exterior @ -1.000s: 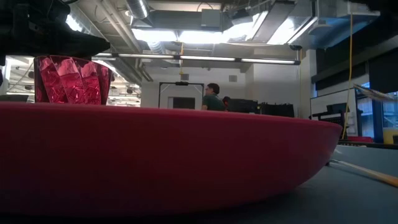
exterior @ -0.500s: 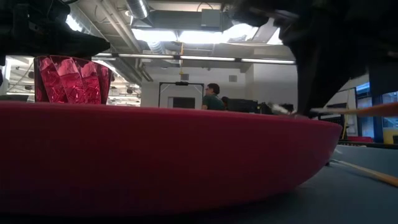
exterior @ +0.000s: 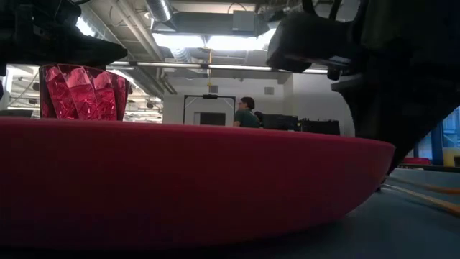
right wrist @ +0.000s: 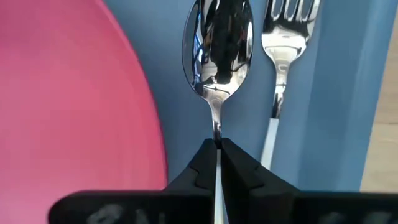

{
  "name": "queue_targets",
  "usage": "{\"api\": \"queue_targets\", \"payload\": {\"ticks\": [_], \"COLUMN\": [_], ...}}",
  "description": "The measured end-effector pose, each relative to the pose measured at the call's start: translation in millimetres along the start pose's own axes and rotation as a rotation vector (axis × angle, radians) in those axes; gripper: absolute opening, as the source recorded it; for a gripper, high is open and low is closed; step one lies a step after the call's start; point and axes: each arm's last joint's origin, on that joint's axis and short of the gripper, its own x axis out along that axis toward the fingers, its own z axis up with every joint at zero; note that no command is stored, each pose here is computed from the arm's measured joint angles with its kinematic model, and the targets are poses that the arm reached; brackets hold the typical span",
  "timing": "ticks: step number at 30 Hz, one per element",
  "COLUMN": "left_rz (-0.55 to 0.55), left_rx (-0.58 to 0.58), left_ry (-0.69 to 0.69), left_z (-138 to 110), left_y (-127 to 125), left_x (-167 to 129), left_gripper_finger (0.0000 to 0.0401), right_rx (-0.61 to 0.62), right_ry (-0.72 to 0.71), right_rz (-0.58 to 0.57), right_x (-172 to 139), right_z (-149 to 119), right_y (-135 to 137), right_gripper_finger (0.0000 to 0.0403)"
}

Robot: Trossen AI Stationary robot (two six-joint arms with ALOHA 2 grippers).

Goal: Pick and place plate/cup/fork/spoon on tray
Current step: Put the orange spoon beside the pink plate on the blue tray

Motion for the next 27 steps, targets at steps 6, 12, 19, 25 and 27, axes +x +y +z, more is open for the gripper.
{"api": "queue_targets", "payload": {"ticks": [6,12,19,25,27], "left_rz": [0.000,0.000,0.000,0.000,0.000], "left_rx": [0.000,0.000,0.000,0.000,0.000], "left_ry": [0.000,0.000,0.000,0.000,0.000], "left_z": [0.0,0.0,0.0,0.0,0.0], "left_y": [0.0,0.0,0.0,0.0,0.0], "left_x": [0.0,0.0,0.0,0.0,0.0], "left_gripper_finger": [0.0084,0.0084,0.0084,0.0084,0.0084], "right_rx": [0.040,0.045,0.018,0.018,0.017], "right_ry": [-0.062,-0.066,-0.068,-0.068,-0.068], "right_rz": [0.005,-0.001,-0.002,-0.003,-0.003], "right_x": [1.0,1.0,1.0,1.0,1.0], "right_z": [2.4,2.8,2.9,3.0,2.7], "right_y": [-1.5,-2.1,-2.2,-2.2,-2.4], "right_gripper_finger": [0.0010,0.0030,0.0054,0.0055,0.0054]}}
